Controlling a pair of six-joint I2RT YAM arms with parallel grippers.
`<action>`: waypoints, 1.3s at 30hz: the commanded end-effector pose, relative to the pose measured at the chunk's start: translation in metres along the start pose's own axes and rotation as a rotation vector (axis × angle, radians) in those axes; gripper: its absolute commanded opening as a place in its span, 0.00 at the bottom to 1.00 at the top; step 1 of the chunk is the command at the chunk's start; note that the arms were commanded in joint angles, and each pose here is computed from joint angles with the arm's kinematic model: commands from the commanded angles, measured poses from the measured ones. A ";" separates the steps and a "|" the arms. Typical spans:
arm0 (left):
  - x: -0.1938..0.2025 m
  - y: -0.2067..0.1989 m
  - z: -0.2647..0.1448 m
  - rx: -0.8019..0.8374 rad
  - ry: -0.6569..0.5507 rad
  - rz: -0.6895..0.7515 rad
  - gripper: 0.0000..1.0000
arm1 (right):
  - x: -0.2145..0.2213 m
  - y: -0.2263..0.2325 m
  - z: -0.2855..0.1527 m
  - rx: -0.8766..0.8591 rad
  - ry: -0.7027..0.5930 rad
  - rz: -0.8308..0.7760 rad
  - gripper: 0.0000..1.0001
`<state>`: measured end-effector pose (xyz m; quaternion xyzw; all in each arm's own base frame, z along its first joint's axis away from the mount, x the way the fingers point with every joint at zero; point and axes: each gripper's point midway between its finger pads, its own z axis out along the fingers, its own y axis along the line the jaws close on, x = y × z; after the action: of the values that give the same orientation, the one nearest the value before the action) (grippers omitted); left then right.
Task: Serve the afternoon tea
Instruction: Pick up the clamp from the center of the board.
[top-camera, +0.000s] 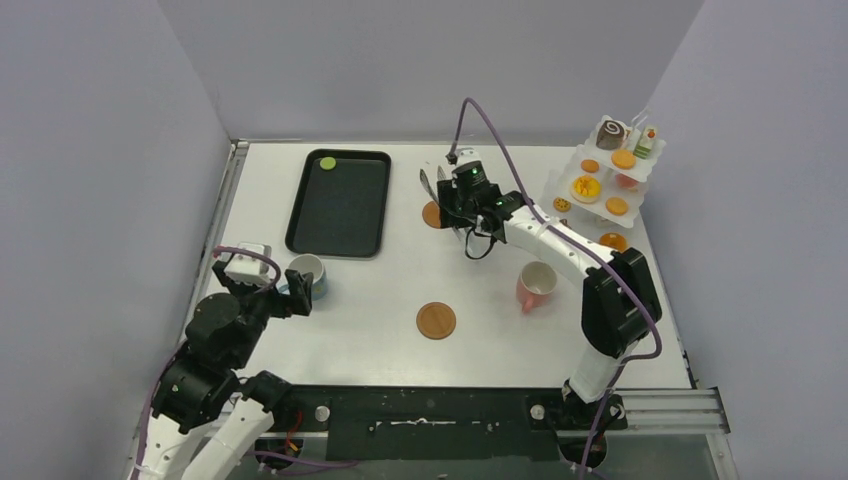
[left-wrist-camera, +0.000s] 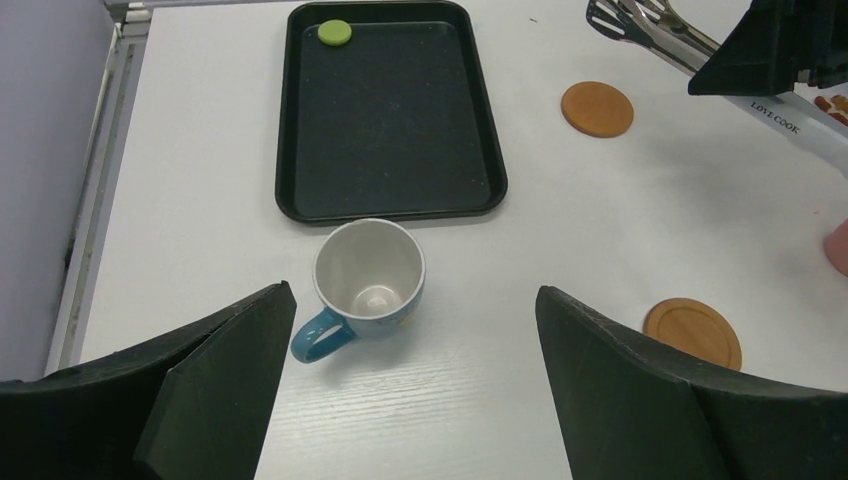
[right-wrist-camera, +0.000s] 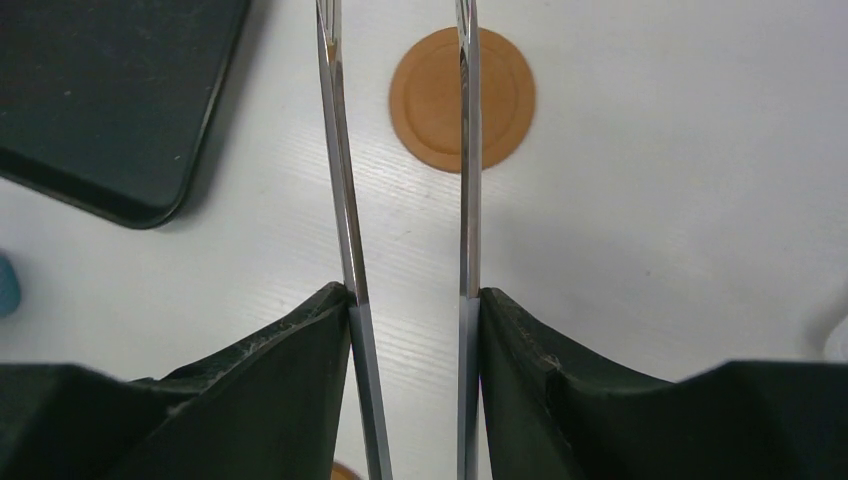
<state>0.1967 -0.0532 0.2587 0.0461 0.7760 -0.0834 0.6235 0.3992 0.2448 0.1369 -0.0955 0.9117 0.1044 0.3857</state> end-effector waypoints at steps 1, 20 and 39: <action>-0.018 0.001 0.003 -0.039 -0.012 -0.077 0.89 | -0.032 0.047 -0.036 -0.175 -0.084 -0.075 0.45; -0.079 -0.044 0.084 -0.034 0.153 -0.305 0.83 | -0.030 0.143 -0.117 -0.491 -0.253 -0.207 0.45; -0.073 -0.053 0.139 0.037 0.174 -0.372 0.81 | -0.024 0.181 -0.134 -0.555 -0.274 -0.275 0.46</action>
<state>0.3220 -0.1256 0.2876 -0.0778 0.8419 -0.1831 0.5016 0.2710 0.3688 0.2136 -0.3020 0.8106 0.2828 0.4143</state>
